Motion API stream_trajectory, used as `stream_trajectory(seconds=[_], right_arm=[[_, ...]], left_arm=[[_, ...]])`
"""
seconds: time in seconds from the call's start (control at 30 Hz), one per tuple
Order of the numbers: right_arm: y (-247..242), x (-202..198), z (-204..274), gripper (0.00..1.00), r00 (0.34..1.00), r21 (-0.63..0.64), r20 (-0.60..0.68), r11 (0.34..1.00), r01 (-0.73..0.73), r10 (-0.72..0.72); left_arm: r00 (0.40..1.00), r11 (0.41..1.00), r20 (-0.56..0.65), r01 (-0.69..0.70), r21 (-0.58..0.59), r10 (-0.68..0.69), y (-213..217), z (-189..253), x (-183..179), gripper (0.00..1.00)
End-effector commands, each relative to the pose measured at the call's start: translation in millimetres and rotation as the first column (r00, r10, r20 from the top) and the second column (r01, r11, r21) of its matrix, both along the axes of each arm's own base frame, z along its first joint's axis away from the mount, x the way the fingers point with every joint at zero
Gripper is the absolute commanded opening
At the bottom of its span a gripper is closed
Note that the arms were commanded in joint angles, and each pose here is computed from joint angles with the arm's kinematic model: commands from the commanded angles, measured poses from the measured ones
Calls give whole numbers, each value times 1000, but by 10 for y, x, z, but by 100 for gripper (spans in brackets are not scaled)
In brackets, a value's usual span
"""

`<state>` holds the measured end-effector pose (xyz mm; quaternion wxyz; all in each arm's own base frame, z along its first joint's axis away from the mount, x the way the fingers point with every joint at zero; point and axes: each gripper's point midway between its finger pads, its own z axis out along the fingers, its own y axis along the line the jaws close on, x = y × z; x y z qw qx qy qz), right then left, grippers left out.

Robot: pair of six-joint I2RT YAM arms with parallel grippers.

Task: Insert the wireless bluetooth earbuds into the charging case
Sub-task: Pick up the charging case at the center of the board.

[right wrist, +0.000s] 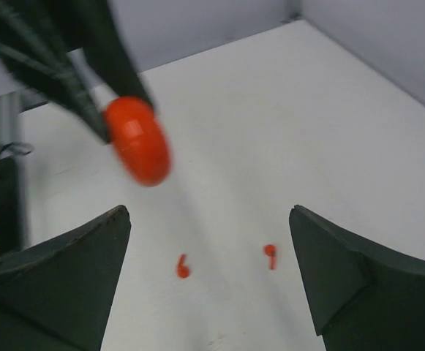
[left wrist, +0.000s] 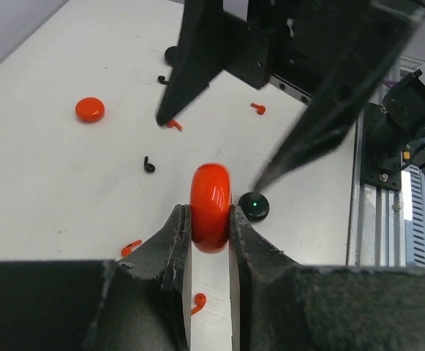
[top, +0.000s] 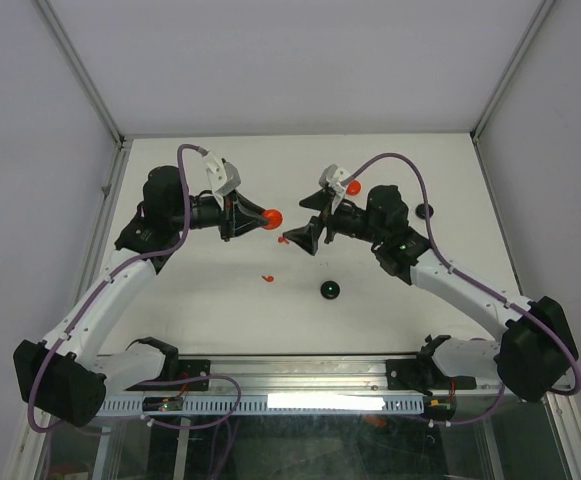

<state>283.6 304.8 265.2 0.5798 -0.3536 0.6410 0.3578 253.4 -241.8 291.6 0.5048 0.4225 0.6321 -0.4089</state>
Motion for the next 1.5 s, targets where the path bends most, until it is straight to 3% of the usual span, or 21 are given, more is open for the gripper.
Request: stream_trajectory(seconds=[0.0,0.17,0.33,0.5,1.2,1.23,1.27,1.47], right_arm=[[288,-790,265,93,874,13,59,875,-483,482],[285,-800,223,93,873,14,62,874,-485,483],[301,-765,260,93,876,33,104,879,-476,470],[342,-719,355,85,889,96,90,884,-457,450],[416,-627,340,84,886,105,112,881,-461,450],[417,-791,339,45,854,142,46,843,-519,519],[416,-812,343,38,848,149,39,836,-529,529],[415,-832,321,30,844,154,25,832,-532,535]], left_arm=[[988,998,147,56,6,-56,-38,239,12,0],[986,998,156,62,14,-63,-39,210,17,0],[973,987,165,163,0,-161,-84,228,-174,0],[956,975,198,223,-1,-218,-107,239,-316,0],[944,963,200,269,-10,-261,-162,277,-436,0],[945,963,198,268,-9,-261,-162,271,-435,0],[946,964,197,265,-9,-258,-160,266,-429,0],[945,965,205,262,-10,-255,-153,289,-444,0]])
